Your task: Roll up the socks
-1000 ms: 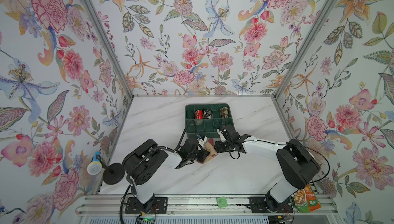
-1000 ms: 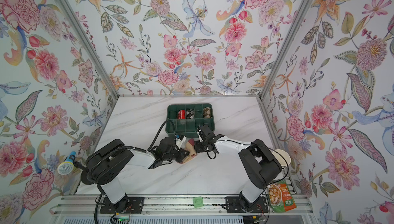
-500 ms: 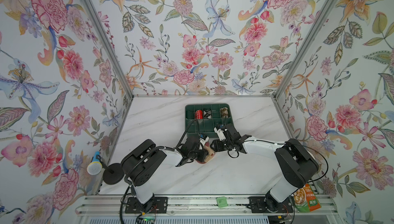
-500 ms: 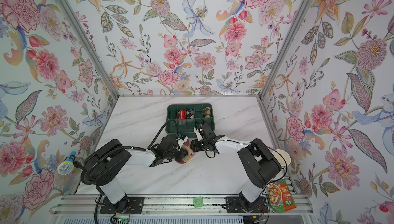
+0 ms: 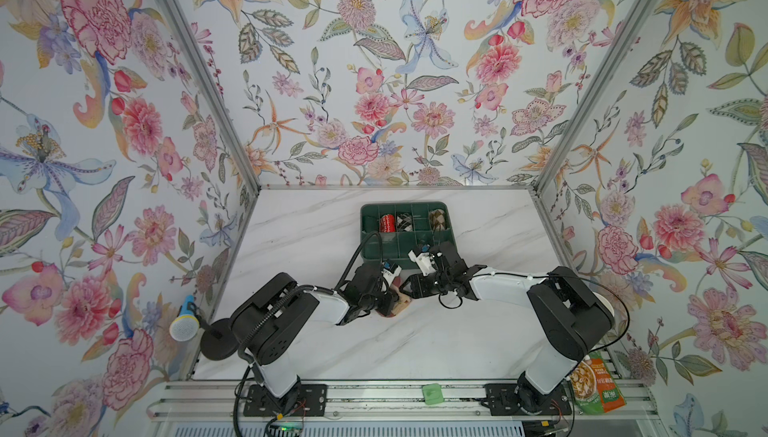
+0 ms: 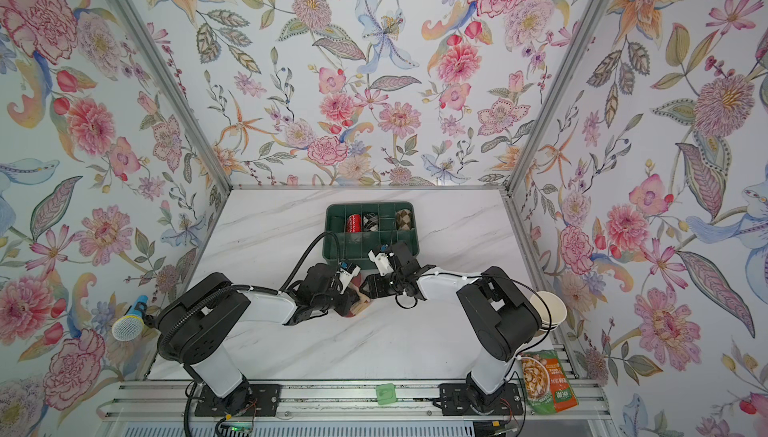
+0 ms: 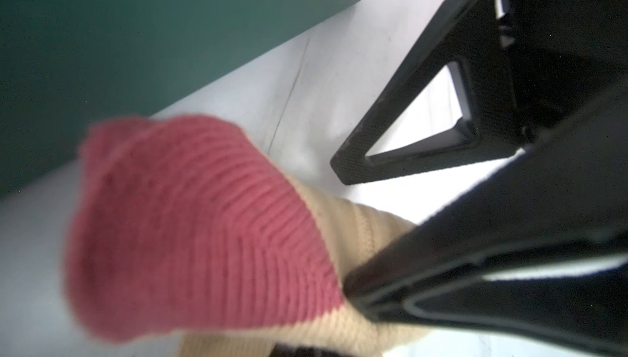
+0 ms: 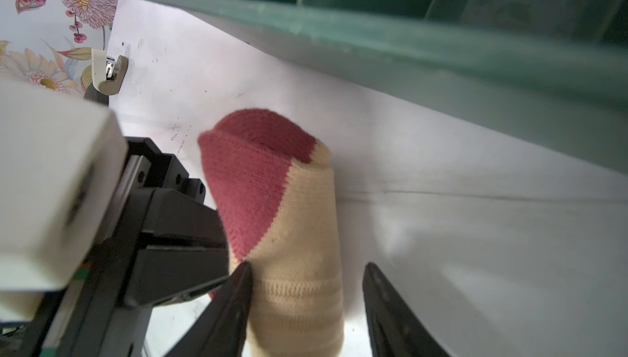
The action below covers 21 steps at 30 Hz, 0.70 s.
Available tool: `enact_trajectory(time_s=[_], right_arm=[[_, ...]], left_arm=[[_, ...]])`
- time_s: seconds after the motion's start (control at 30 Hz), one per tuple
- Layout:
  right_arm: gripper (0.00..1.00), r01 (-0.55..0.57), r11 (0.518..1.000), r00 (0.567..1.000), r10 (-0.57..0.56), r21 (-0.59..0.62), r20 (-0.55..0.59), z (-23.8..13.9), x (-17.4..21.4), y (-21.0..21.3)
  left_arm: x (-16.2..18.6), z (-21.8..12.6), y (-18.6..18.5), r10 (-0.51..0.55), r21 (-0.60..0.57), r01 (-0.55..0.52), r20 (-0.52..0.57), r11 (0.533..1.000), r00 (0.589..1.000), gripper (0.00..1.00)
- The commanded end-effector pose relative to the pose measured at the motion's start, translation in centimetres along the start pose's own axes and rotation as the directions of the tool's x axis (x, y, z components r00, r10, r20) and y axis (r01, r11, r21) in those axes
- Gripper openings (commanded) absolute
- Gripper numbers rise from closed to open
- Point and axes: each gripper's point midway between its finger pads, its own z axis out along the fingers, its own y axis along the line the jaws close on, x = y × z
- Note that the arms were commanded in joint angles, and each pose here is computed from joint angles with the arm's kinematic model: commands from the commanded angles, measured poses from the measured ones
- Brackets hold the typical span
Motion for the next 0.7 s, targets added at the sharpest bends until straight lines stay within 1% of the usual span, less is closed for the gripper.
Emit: enact_trajectory(time_s=[0.0,0.13,0.23,0.33,0.4,0.53,0.6,0.67], right_arm=[[0.52,-0.047,0.998,0.987,0.051,0.029,-0.152,1.4,4.6,-1.1],[0.51,-0.025,0.998,0.985,0.035,0.060,-0.171,2.2,4.5,-1.0],[0.49,-0.006,0.996,0.982,0.023,0.089,-0.186,2.9,4.3,-0.9],[0.42,0.009,0.994,0.978,0.014,0.107,-0.207,3.6,4.5,-0.8],[0.34,0.019,0.991,0.974,0.011,0.131,-0.228,3.9,5.0,-1.0],[0.13,0.059,0.981,0.964,-0.008,0.183,-0.266,4.1,6.1,-1.2],[0.02,0.097,0.971,0.962,-0.034,0.220,-0.272,4.0,6.3,-1.1],[0.00,0.123,0.962,0.959,-0.052,0.243,-0.278,3.8,6.6,-1.0]], left_arm=[[7.0,-0.5,3.7,-0.069,-0.136,0.041,-0.209,0.990,0.976,0.03],[7.0,-0.6,3.6,-0.063,-0.130,0.035,-0.211,0.991,0.975,0.03],[6.9,-0.7,3.6,-0.057,-0.131,0.029,-0.217,0.991,0.974,0.04],[6.7,-0.8,3.7,-0.052,-0.136,0.022,-0.221,0.991,0.974,0.06],[6.3,-0.8,3.7,-0.046,-0.139,0.015,-0.220,0.990,0.974,0.07],[5.8,-0.8,4.0,-0.044,-0.145,0.013,-0.216,0.989,0.975,0.07],[5.5,-0.9,4.1,-0.043,-0.150,0.011,-0.213,0.989,0.976,0.07],[5.3,-1.0,4.3,-0.044,-0.155,0.011,-0.210,0.988,0.977,0.07]])
